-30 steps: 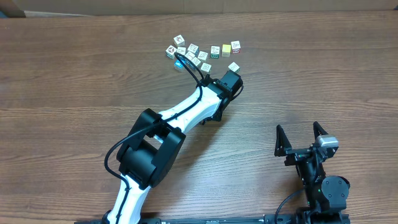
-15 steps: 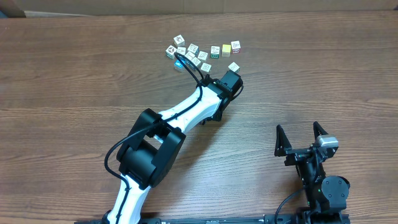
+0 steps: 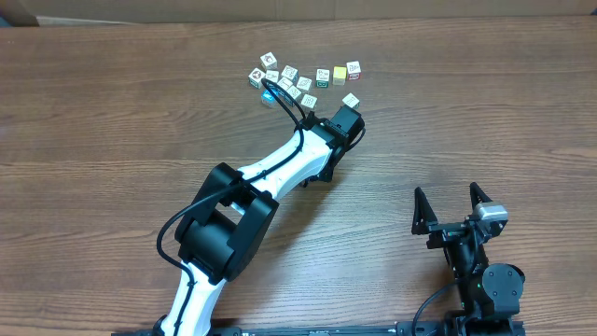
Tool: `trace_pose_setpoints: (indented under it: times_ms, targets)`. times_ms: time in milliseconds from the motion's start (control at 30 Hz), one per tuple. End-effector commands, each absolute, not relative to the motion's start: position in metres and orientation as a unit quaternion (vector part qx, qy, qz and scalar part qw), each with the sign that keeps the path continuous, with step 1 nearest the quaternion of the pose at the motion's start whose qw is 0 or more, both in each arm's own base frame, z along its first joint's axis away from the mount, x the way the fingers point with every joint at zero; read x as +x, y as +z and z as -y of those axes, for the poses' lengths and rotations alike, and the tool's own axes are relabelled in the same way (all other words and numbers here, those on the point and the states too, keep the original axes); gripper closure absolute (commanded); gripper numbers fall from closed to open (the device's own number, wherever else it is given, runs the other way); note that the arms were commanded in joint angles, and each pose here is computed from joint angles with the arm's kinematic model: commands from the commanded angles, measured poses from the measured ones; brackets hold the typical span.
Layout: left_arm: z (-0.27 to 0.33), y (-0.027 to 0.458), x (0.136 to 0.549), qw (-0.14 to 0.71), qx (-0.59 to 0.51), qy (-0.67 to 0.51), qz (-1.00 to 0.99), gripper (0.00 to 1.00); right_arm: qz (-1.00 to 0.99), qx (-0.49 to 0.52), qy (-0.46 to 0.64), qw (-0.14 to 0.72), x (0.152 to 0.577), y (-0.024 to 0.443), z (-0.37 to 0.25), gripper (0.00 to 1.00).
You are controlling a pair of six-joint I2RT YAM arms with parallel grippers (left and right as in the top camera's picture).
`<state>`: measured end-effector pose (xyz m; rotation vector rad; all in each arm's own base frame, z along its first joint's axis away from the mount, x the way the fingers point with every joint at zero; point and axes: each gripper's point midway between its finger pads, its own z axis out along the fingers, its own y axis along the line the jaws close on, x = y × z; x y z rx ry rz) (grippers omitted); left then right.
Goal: Form a horizontal line
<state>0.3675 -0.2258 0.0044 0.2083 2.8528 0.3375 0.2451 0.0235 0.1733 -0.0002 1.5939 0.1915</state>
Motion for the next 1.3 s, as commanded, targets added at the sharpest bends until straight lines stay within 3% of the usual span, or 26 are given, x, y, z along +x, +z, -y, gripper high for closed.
trace_pose_setpoints:
  times_ms: [0, 1267]
  targets:
    - [0.221, -0.007, 0.359, 0.104, 0.06, 0.112, -0.986, 0.96, -0.714, 0.002, 0.078, 0.696, 0.246, 0.171, -0.021, 0.0]
    - [0.218, -0.004, 0.368, 0.125, 0.056, 0.123, -0.983, 0.96, -0.714, 0.002, 0.078, 0.696, 0.246, 0.171, -0.021, 0.0]
